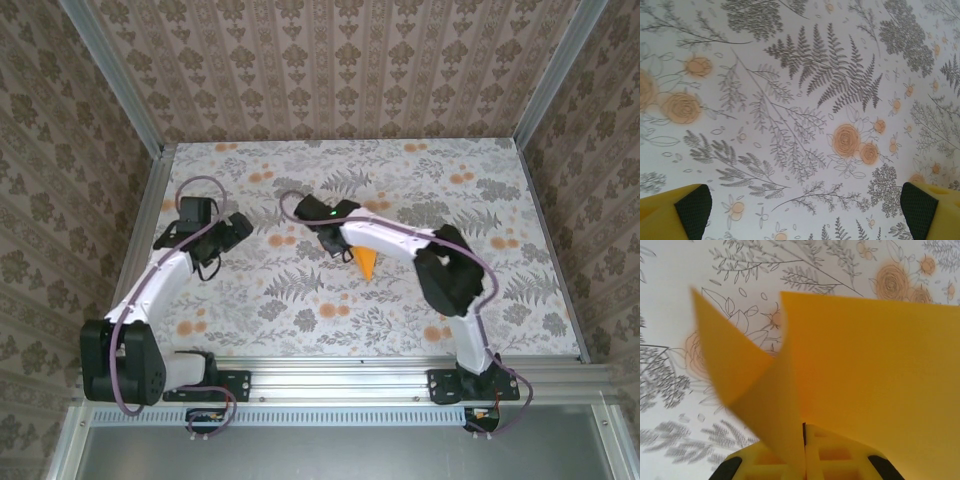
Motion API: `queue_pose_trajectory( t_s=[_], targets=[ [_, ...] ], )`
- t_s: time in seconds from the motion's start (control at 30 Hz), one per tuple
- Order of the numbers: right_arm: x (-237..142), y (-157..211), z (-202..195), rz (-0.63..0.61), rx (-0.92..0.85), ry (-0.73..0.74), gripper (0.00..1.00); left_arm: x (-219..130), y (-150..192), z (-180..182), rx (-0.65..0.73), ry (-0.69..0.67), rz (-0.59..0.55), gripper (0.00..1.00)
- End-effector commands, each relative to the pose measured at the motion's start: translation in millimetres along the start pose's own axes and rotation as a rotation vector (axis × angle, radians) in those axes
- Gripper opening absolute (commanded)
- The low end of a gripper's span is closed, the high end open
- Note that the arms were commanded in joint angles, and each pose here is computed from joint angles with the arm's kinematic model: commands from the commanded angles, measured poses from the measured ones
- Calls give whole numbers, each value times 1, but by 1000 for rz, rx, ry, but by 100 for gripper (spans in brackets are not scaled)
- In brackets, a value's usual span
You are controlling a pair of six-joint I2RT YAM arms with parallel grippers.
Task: Fold a paper plane with a square sheet of paper (pick it up from the middle)
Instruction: Turn over the paper at the center of the table.
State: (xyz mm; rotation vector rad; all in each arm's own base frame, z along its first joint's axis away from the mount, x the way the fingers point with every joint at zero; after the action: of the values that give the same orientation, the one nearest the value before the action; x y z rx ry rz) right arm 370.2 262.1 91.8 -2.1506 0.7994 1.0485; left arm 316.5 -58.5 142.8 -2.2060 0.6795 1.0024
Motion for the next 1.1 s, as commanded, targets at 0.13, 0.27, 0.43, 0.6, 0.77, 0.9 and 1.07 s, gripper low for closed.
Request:
queue_pose_trajectory(
  t_s=[0.13, 0.27, 0.43, 0.6, 0.77, 0.9, 1.07],
  targets=[
    [12, 3, 17, 109, -178, 211, 10, -7, -13, 8, -35, 27, 57, 100],
    [6, 1, 30, 99, -188, 185, 11, -6, -18, 7, -40, 39, 60, 100],
    [-7, -1, 19, 89, -173, 213, 12, 2, -14, 6, -51, 59, 91, 100],
    [-25, -4, -6, 65, -169, 300, 13, 6, -10, 6, -61, 67, 112, 100],
    [-22, -5, -7, 65, -190, 328, 16, 6, -10, 7, -68, 69, 108, 100],
    [-3, 1, 14, 103, -234, 319, 17, 4, -8, 8, -72, 68, 107, 100],
    [8, 7, 40, 138, -253, 265, 17, 3, -9, 9, -71, 61, 103, 100]
  ],
)
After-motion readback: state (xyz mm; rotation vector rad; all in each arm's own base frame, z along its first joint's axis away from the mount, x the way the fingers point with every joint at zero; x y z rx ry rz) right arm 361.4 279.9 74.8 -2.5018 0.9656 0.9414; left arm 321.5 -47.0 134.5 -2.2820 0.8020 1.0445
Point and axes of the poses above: each hand's point on the last joint's axis, 136 mm out from that joint toward the fingers, its own x axis out along the fingers, its own z axis along the line the jaws close on, y = z × x, the point moved 2 cm from there along -x, back along the fingers, and after that the axes turned 11 degrees about -x, right-handed, at the moved point
